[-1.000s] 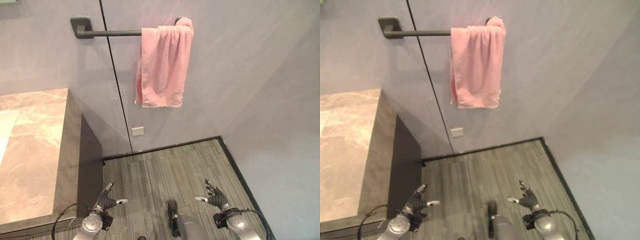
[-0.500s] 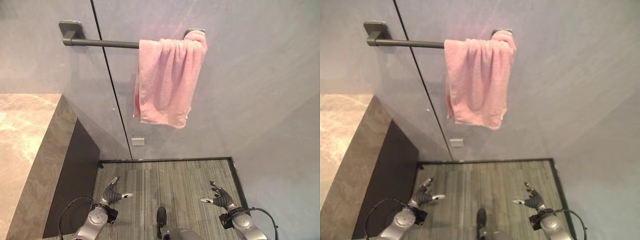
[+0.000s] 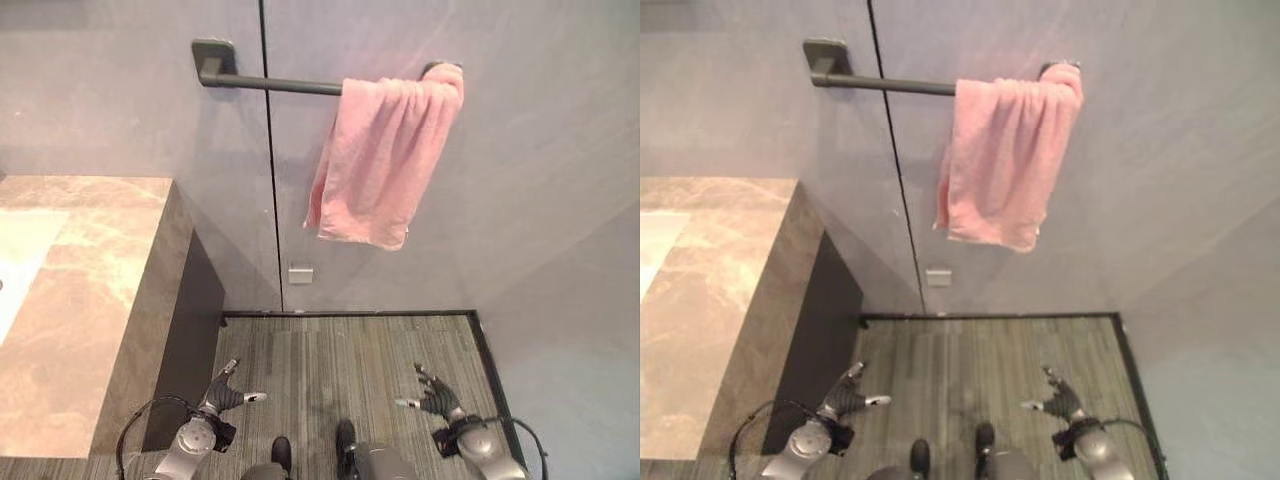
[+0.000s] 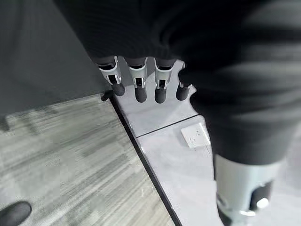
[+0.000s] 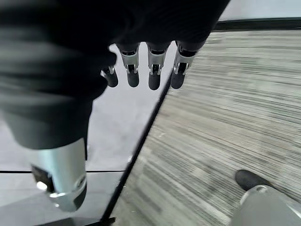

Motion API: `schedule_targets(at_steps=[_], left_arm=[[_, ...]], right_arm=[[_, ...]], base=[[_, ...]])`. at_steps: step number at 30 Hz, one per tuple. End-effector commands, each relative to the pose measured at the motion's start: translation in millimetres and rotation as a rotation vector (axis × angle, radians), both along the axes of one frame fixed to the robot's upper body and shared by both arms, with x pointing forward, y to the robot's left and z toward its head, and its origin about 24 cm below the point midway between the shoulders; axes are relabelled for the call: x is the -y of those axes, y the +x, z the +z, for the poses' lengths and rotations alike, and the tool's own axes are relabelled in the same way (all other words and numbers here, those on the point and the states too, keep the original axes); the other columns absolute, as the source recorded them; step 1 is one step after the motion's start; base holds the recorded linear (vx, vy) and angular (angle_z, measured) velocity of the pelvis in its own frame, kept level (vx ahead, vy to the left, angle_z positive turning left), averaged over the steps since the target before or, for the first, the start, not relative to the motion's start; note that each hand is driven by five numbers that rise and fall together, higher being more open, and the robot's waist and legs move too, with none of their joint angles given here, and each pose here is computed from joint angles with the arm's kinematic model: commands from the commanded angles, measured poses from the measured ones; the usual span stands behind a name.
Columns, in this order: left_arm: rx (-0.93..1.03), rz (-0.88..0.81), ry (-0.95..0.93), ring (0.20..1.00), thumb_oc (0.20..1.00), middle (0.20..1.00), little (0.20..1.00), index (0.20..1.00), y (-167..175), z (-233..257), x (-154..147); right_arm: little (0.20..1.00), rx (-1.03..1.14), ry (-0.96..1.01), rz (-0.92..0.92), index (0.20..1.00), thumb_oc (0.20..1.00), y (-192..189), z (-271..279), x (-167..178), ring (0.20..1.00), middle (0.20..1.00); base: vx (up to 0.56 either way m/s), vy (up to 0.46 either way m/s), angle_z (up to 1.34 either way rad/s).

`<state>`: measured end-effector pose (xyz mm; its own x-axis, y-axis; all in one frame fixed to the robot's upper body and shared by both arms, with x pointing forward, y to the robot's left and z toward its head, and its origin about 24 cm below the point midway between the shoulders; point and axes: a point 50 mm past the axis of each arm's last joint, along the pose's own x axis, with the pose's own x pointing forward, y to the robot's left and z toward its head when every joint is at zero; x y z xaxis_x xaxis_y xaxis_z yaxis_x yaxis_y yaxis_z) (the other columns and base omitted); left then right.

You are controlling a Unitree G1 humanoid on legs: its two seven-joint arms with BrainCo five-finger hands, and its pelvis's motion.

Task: Put brush and paste in cup on sink, flatten towel.

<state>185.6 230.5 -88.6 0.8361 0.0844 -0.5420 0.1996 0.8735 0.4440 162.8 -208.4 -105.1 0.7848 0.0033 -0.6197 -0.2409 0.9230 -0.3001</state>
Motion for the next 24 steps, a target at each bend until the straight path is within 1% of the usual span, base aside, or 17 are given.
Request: schedule_targets(at_steps=[1, 3, 6, 10, 12, 15, 22, 24], left_arm=[[0.097, -0.036, 0.022, 1.000, 1.000, 1.000, 1.000, 1.000, 11, 15, -1], [0.088, -0.032, 0.030, 1.000, 1.000, 1.000, 1.000, 1.000, 9, 14, -3], [0.071, -0.017, 0.036, 1.000, 1.000, 1.000, 1.000, 1.000, 3, 12, -8], [0.081, 0.010, 0.022, 1.000, 1.000, 1.000, 1.000, 1.000, 4, 11, -5], [0.071, 0.016, 0.005, 1.000, 1.000, 1.000, 1.000, 1.000, 3, 9, -3], [0.067, 0.017, 0.007, 1.000, 1.000, 1.000, 1.000, 1.000, 3, 8, -3], [0.096, -0.020, 0.013, 1.000, 1.000, 1.000, 1.000, 1.000, 15, 14, 2], [0.121, -0.046, 0.011, 1.000, 1.000, 1.000, 1.000, 1.000, 23, 19, 7]], right_arm=[[1.000, 0.110, 0.021, 0.028, 1.000, 1.000, 22, 16, -8, 1.000, 1.000], [1.000, 0.123, 0.039, 0.041, 1.000, 1.000, 25, 18, -15, 1.000, 1.000], [1.000, 0.146, 0.058, 0.041, 1.000, 1.000, 22, 23, -14, 1.000, 1.000], [1.000, 0.134, 0.046, 0.009, 1.000, 1.000, 20, 21, -7, 1.000, 1.000], [1.000, 0.135, 0.019, 0.010, 1.000, 1.000, 21, 22, 0, 1.000, 1.000], [1.000, 0.139, 0.003, 0.001, 1.000, 1.000, 22, 23, 4, 1.000, 1.000], [1.000, 0.170, -0.027, -0.004, 1.000, 1.000, 29, 30, 13, 1.000, 1.000], [1.000, 0.186, -0.038, -0.015, 1.000, 1.000, 32, 33, 16, 1.000, 1.000]], base=[[0.09, 0.265, -0.51], [0.11, 0.254, -0.41], [0.22, 0.085, -0.17], [0.35, -0.163, 0.18], [0.22, -0.153, 0.66], [0.09, -0.069, 0.00], [0.09, -0.088, 0.12], [0.01, 0.012, 0.37]])
